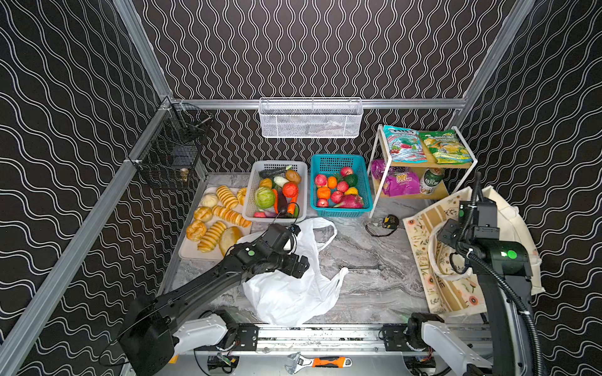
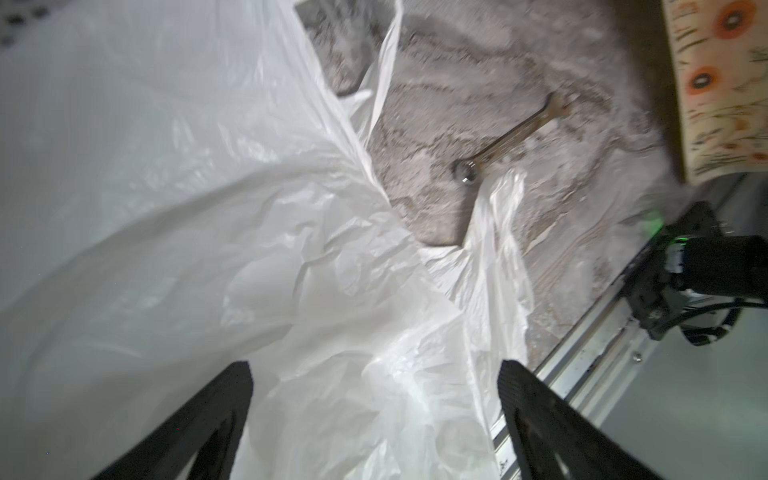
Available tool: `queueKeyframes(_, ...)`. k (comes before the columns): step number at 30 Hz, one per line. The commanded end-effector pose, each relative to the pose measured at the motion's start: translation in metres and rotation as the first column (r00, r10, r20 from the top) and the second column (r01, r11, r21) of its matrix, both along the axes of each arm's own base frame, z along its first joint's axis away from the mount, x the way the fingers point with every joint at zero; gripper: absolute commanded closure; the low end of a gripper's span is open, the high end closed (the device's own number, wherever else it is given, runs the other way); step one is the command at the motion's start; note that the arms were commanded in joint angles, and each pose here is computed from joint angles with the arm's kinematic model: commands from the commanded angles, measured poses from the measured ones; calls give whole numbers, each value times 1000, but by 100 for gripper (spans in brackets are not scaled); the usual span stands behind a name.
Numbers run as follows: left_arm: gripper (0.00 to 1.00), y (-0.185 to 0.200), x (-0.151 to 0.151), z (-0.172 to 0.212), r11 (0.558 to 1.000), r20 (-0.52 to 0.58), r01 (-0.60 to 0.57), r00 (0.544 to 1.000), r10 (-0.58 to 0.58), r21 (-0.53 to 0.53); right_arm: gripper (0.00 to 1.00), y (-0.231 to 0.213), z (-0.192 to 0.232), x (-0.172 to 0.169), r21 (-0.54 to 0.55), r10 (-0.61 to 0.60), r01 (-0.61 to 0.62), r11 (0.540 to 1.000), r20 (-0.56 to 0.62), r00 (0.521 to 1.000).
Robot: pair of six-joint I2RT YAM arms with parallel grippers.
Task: Place the mixed food into the grocery bags and tie them
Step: 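Lift tote bag toward left gripper while left gripper grasps other handle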
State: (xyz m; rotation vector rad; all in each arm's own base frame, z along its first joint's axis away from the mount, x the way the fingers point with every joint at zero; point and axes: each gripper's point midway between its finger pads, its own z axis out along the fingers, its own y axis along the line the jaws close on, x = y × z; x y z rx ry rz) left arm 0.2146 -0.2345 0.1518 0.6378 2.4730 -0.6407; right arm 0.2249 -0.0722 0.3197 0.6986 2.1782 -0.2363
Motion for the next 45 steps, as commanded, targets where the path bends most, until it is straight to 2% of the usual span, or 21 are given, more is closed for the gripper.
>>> queueKeyframes(1, 4, -19, 6, 33, 992, 80, 53, 996, -44, -116, 100, 24, 24, 6, 41, 149, -152, 988, 71, 986)
queueKeyframes(3, 4, -21, 9, 41, 990, 102, 57, 994, -44, -129, 100, 44, 32, 9, 117, 226, -239, 964, 114, 967)
queueKeyframes(7, 5, -21, 14, 46, 993, 116, 60, 992, -48, -101, 100, 88, 36, 14, 276, 377, -414, 867, 179, 909)
queueKeyframes(11, 6, -29, 15, 61, 987, 136, 87, 988, -69, -136, 100, 117, 30, 16, 380, 468, -499, 779, 178, 866)
queueKeyframes(18, 8, -53, 18, 103, 955, 184, 166, 975, -122, -245, 100, 166, 14, 24, 414, 576, -565, 714, 112, 809)
queueKeyframes(21, 8, -66, 20, 117, 935, 180, 193, 973, -144, -296, 100, 184, 2, 39, 461, 573, -551, 696, 107, 813)
queueKeyframes(25, 8, -77, 22, 129, 914, 167, 200, 975, -148, -354, 100, 203, 0, 62, 489, 561, -559, 670, 161, 812)
queueKeyframes(30, 6, -98, 21, 162, 845, 198, 238, 967, -161, -478, 95, 230, -1, 76, 511, 605, -607, 609, 195, 772)
queueKeyframes(31, 6, -104, 20, 167, 837, 207, 252, 963, -170, -486, 89, 234, -2, 77, 520, 613, -615, 594, 204, 764)
queueKeyframes(37, 5, -135, 5, 162, 838, 207, 310, 948, -240, -449, 85, 252, -5, 82, 565, 637, -649, 509, 260, 726)
queueKeyframes(39, 4, -142, 2, 163, 830, 219, 322, 944, -246, -455, 78, 258, -3, 83, 579, 647, -659, 480, 274, 712)
queueKeyframes(41, 1, -152, -2, 169, 817, 238, 338, 938, -252, -466, 71, 260, -2, 83, 585, 648, -656, 477, 271, 712)
queueKeyframes(45, 1, -170, -11, 170, 819, 286, 386, 915, -283, -425, 72, 259, 0, 85, 583, 641, -654, 482, 275, 717)
